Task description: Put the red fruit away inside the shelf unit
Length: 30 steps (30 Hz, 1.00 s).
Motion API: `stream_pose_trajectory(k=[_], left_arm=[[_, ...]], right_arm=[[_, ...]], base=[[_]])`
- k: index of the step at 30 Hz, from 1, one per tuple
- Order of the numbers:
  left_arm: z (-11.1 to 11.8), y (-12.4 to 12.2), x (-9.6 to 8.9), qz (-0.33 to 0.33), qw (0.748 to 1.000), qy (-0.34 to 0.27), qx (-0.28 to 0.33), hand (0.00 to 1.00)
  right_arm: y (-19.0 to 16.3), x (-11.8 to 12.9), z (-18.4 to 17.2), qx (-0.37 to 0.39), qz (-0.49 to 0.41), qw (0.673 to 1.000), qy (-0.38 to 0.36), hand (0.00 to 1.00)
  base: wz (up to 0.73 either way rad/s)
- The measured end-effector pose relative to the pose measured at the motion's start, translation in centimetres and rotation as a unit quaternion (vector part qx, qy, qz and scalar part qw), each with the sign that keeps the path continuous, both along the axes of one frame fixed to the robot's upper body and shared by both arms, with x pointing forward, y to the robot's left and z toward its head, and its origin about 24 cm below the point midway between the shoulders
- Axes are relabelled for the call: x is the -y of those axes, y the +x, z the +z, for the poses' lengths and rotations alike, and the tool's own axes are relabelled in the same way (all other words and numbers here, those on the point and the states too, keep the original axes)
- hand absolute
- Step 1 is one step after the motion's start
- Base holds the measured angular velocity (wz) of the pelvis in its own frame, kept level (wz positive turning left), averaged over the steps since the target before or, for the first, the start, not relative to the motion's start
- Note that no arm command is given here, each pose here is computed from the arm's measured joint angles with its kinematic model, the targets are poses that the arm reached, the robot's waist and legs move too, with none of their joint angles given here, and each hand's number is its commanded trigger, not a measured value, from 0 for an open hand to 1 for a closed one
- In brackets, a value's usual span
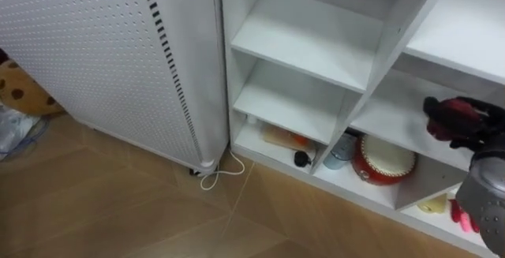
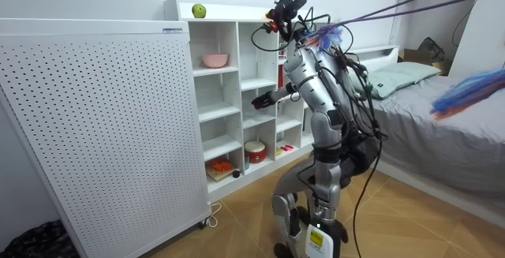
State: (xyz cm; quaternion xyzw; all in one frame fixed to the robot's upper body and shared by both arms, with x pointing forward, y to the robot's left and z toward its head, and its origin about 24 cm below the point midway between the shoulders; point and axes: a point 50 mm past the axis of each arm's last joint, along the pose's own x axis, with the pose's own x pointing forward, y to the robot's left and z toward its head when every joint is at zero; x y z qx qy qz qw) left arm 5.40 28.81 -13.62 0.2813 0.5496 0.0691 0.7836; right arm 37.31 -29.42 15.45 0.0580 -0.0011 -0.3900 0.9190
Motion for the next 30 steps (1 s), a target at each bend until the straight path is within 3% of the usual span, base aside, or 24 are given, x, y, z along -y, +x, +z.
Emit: stream_pose_trajectory(k=[6, 14, 20, 30], left_arm=[[0.1, 0.1, -0.1, -0.001, 1.0, 0.011, 0.006, 0.0], [0.2, 0.2, 0.0, -0.007, 0.999, 0.038, 0.015, 0.0], [0.2, 0.2, 0.1, -0.013, 0.998, 0.056, 0.017, 0.0], [0.0, -0.1, 0.1, -0.012, 0.999, 0.053, 0.002, 0.0]], right_arm=[[-0.5, 1.0, 1.0, 0.006, -0.079, 0.997, 0.004, 0.0], [-0.9, 1.4, 1.3, 0.004, -0.163, 0.984, 0.075, 0.0], [-1.1, 1.6, 1.5, 0.01, -0.19, 0.975, 0.118, 0.0], [-1.6, 2.0, 0.1, -0.009, -0.199, 0.972, 0.124, 0.0]], base=[[0.07], [0.0], [0.0], [-0.02]])
